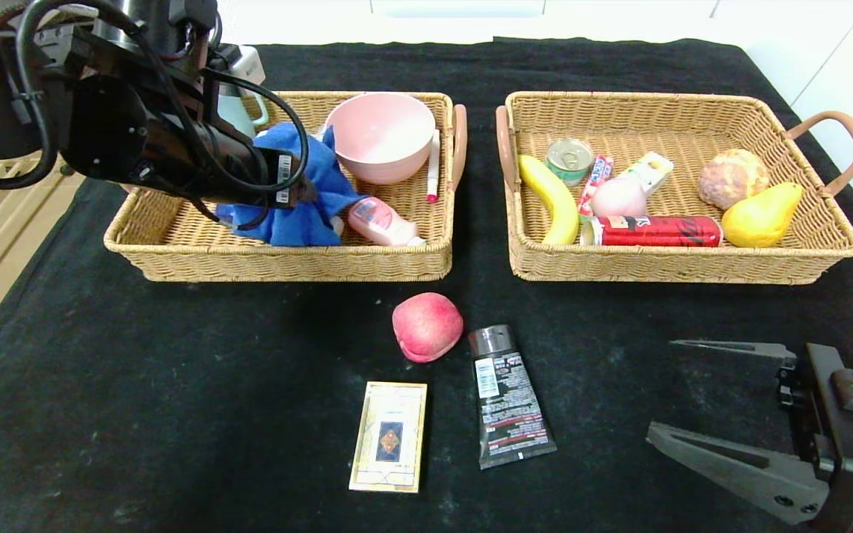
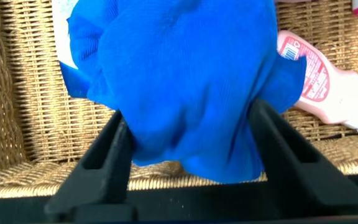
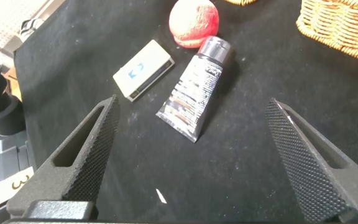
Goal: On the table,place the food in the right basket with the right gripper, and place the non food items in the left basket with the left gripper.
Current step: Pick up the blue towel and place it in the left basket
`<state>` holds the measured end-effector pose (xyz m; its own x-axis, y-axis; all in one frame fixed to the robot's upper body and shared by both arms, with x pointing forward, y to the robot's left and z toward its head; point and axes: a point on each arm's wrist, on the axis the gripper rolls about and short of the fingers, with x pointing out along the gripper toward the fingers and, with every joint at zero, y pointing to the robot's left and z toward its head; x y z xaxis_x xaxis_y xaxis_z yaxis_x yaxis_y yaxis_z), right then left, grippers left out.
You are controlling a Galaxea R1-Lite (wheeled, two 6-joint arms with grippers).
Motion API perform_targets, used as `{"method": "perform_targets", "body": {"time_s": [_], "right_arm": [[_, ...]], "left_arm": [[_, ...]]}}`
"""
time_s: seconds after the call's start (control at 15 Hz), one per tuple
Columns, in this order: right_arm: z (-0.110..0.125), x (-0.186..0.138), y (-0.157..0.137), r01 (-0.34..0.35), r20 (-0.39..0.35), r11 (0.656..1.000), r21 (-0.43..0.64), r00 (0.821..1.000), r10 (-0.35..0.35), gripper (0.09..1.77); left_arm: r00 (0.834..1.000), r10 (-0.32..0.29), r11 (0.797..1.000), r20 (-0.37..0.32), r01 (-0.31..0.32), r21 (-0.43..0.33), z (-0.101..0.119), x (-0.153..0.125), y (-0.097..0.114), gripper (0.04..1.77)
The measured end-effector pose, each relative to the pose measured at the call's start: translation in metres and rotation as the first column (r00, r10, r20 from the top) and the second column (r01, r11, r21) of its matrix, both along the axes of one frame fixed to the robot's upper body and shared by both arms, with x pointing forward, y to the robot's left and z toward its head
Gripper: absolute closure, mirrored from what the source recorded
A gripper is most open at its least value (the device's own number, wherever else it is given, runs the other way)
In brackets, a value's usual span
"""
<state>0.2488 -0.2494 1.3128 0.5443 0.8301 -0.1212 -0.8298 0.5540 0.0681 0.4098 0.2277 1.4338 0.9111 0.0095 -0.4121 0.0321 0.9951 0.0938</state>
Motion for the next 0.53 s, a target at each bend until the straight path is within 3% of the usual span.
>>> {"method": "perform_targets", "body": {"time_s": [0.53], "right_arm": [[-0.001,0.000,0.001,-0.006,-0.005,1.000,-0.003,1.000,0.006,0.15]], "left_arm": [[0.998,-0.063,0.998,-0.010,0.064,0.012,0.005,-0.036,-0.008,0.24]]}}
